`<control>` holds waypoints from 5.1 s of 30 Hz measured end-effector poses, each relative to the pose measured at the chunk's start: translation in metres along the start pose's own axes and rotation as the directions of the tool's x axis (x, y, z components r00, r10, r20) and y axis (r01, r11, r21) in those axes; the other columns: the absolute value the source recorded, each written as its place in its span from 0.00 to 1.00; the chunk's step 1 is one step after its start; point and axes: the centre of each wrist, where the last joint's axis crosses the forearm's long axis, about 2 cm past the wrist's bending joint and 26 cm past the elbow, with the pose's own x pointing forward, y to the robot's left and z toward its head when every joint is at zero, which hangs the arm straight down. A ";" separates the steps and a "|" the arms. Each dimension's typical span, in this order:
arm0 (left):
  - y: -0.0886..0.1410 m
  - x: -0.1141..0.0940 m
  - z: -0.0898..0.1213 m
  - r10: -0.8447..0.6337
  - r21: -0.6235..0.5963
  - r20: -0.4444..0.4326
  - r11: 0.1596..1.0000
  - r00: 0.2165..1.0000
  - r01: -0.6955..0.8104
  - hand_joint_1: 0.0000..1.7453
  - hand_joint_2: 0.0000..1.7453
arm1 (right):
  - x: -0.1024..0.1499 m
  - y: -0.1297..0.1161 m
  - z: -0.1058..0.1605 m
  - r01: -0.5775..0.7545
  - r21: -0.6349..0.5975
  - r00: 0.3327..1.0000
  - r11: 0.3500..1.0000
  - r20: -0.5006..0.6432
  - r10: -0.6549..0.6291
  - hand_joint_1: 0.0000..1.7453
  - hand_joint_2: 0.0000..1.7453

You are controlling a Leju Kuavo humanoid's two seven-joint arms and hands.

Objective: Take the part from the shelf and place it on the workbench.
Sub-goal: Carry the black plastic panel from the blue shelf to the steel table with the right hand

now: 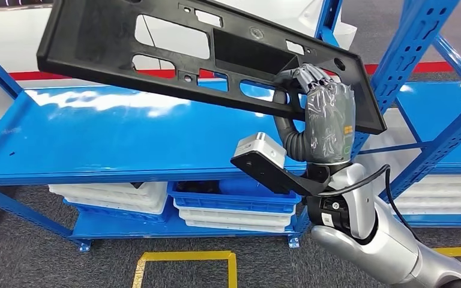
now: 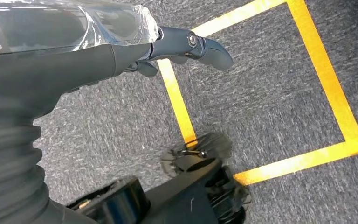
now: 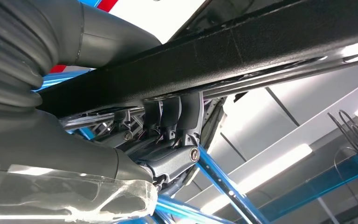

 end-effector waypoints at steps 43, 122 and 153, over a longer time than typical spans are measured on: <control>-0.002 0.005 -0.001 -0.004 -0.006 0.008 1.000 1.000 0.004 0.00 1.00 | -0.003 -0.001 -0.002 -0.007 -0.014 1.000 1.000 -0.005 0.007 1.00 1.00; 0.001 0.002 -0.001 0.010 0.006 -0.018 1.000 1.000 -0.010 0.00 1.00 | -0.001 0.004 -0.001 0.015 0.001 1.000 1.000 -0.023 -0.015 1.00 1.00; 0.006 0.005 -0.004 0.014 0.030 0.007 0.999 1.000 -0.014 0.00 1.00 | -0.001 0.007 -0.005 0.150 0.075 0.987 0.986 -0.065 -0.145 1.00 1.00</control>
